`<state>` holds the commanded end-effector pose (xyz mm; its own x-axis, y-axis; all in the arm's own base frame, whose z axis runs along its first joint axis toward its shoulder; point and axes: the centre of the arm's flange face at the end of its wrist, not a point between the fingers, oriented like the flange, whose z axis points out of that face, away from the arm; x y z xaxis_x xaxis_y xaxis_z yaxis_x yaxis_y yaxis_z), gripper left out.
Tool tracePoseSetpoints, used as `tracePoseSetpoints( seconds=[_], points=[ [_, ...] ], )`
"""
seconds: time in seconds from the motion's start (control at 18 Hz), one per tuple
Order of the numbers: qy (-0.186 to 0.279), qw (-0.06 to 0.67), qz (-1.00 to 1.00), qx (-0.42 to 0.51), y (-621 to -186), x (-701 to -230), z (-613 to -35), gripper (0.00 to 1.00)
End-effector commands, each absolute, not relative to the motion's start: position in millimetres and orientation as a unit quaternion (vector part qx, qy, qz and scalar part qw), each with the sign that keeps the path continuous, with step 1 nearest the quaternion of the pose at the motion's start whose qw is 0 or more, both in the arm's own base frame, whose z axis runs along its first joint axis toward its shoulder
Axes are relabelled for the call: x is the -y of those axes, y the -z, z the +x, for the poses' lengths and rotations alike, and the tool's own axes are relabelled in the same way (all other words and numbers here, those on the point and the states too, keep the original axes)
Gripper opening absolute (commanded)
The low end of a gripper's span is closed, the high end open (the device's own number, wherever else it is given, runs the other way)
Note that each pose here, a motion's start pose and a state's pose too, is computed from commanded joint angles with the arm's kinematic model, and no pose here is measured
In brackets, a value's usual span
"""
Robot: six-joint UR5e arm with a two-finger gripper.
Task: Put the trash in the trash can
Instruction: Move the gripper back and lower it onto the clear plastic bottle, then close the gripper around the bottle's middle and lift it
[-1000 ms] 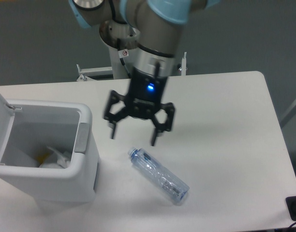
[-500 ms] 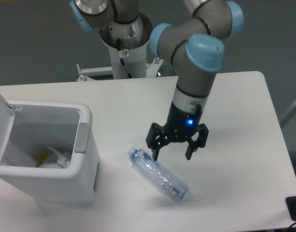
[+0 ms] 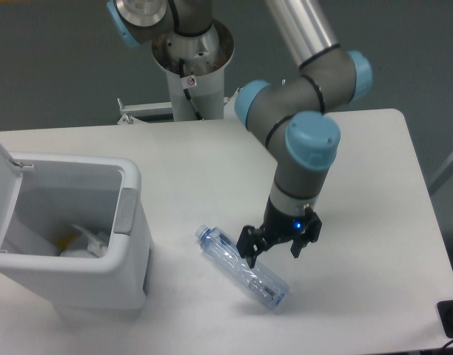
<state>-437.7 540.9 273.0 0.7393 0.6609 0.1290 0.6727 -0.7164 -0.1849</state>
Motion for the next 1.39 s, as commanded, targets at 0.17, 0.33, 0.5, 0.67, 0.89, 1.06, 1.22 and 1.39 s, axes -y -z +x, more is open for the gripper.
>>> tracePoseSetpoints(
  seconds=[0.17,0.33,0.5,0.67,0.89,1.06,1.22,1.39],
  points=[
    [0.021,0.09,-0.929,0.359,-252,-550,-436,1.0],
    [0.008,0.076,-0.927,0.367,-233,-575,-435,1.0],
    [-0.006,0.059,-0.928,0.368,-221,-580,-430,1.0],
    [-0.017,0.046,-0.93,0.364,-211,-583,-427,1.0],
    [-0.033,0.028,-0.931,0.362,-197,-583,-426,0.99],
    [-0.039,0.021,-0.931,0.361,-190,-585,-424,0.92],
    [-0.038,0.021,-0.932,0.361,-189,-586,-424,0.87],
    [-0.037,0.02,-0.932,0.361,-188,-586,-424,0.7]
  ],
)
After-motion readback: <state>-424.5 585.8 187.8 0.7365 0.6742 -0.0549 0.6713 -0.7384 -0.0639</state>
